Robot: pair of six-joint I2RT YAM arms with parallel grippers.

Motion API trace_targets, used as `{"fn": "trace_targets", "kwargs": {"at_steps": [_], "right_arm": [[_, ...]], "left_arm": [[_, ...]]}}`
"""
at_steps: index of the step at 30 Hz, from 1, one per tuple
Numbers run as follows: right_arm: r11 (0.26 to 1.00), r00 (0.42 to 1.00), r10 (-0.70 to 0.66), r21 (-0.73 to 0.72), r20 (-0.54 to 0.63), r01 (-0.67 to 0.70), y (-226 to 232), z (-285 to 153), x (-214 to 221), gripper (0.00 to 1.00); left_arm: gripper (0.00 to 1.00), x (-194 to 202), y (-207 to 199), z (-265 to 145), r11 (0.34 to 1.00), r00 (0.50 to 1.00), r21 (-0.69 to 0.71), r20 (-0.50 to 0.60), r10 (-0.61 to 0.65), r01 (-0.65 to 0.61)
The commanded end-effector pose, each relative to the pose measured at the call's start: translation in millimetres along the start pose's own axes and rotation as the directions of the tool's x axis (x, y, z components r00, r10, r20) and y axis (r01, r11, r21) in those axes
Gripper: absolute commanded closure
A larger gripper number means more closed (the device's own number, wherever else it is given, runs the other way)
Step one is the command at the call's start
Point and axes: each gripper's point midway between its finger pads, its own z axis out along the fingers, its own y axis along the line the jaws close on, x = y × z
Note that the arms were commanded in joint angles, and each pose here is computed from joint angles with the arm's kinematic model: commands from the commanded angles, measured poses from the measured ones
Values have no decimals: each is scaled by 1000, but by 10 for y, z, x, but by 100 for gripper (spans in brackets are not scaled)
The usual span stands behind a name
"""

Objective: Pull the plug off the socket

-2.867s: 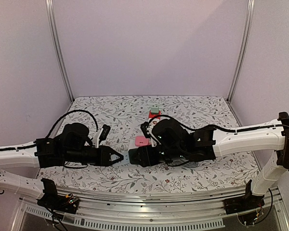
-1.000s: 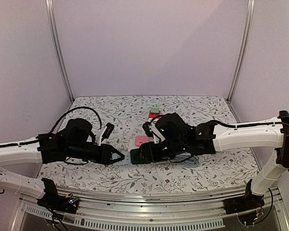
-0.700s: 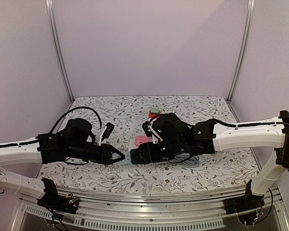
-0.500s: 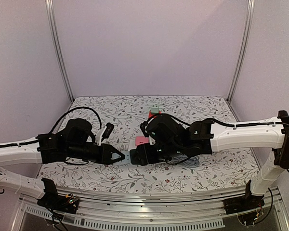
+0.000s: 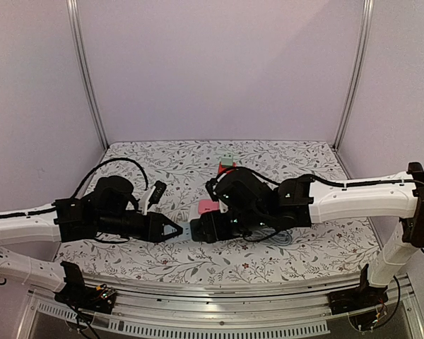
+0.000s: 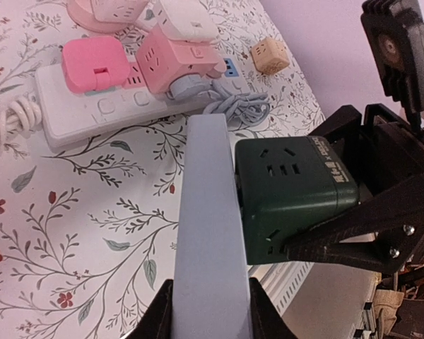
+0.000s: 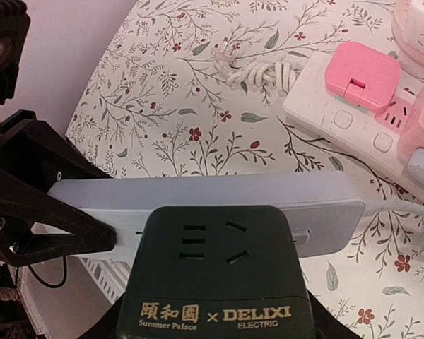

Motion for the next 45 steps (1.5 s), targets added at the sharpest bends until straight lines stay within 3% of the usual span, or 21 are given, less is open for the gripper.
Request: {"fn": "trace_targets", "kwargs": {"at_steps": [1,8,20,30,37,45], "right_arm": [[997,997,73,-25,2,-73,-220,-81,-37,85],[995,997,76,-61,-21,-77,-214,-158,-32,85],[1000,1000,19,11,-13,-19,20,-57,-37,85],[995,999,-6,101,-49,11,21,72,69,85],[997,1000,-5,82,-16,7,-1,-34,30,84],[991,993,119,-59,2,-118,-110,-70,-41,83]], "left_arm": [[100,-91,-145,-69,995,997,83,59,57,-62],[100,-32,-217,-80,986,995,140,50,90,-96],[100,-46,160,-86,995,996,-73,51,75,-71],[100,5,262,-84,992,997,-110,40,67,-62],[100,27,153,-94,997,996,-30,55,68,-66],[100,62,-25,-126,992,994,76,53,94,-98]]}}
